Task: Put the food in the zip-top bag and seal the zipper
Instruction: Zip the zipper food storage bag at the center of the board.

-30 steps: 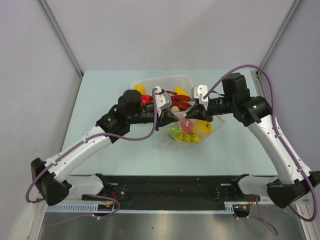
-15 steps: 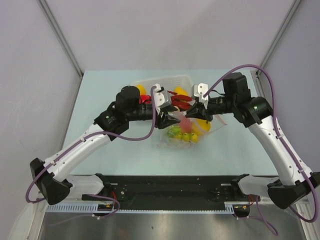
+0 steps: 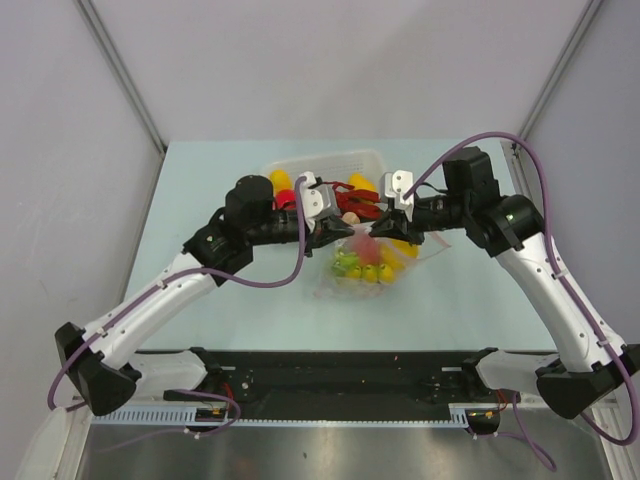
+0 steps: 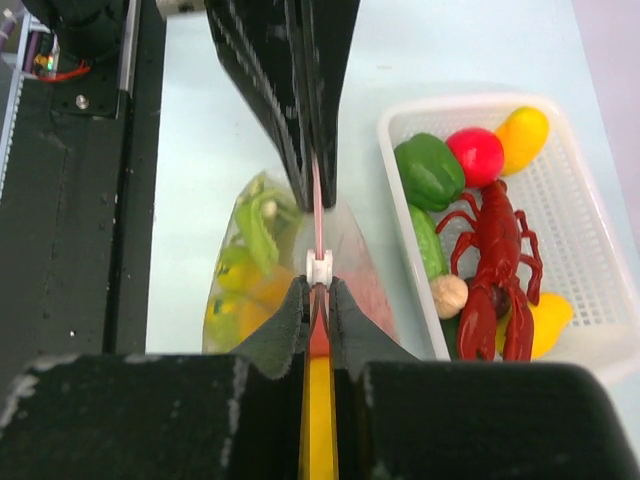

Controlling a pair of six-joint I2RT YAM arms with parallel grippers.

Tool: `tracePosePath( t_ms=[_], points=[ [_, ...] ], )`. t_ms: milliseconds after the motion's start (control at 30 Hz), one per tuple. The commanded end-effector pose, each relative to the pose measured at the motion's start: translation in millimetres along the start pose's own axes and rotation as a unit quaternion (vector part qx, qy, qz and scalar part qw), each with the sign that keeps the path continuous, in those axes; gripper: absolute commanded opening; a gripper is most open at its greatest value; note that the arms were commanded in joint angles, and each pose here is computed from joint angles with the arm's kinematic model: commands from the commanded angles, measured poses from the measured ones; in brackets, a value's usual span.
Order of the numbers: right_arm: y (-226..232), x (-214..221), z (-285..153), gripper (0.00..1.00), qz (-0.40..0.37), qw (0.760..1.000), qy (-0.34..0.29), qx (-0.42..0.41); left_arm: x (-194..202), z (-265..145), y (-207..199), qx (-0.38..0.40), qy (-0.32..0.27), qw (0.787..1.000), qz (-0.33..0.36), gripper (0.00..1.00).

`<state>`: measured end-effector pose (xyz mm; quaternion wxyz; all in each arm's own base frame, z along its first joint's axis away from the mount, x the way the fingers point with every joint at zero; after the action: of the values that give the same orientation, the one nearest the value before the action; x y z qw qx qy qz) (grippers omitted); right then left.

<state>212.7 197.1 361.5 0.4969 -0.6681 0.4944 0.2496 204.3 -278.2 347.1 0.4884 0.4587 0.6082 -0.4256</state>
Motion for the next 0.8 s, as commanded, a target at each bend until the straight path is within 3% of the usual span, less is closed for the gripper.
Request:
tracePosePath(
  t_ms=[0,267,767],
  points=[
    [7,13,-21,0.0,-0.006,0.999,0.043,0.011,-1,-27,10,-0.057,-0.019,0.998,-0.002,0.0],
    [10,40,-49,0.0,0.006,0.995,0.094,0.022,19,-52,12,-0.094,-0.003,0.995,0.045,0.0],
    [26,81,-106,0.0,0.03,0.98,0.191,0.043,37,-76,29,-0.134,0.025,0.99,0.026,0.0]
  ],
)
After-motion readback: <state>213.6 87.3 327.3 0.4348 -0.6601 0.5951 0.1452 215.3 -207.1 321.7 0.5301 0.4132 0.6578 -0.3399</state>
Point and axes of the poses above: each gripper's point midway between its finger pads, its own z axis out along the fingers, its own y axis along the line the jaws close on, x = y × z, the point moved 5 cm from there along -z, back along the fingers, and after that the axes turned 11 degrees about -z, right-handed, at the moved point
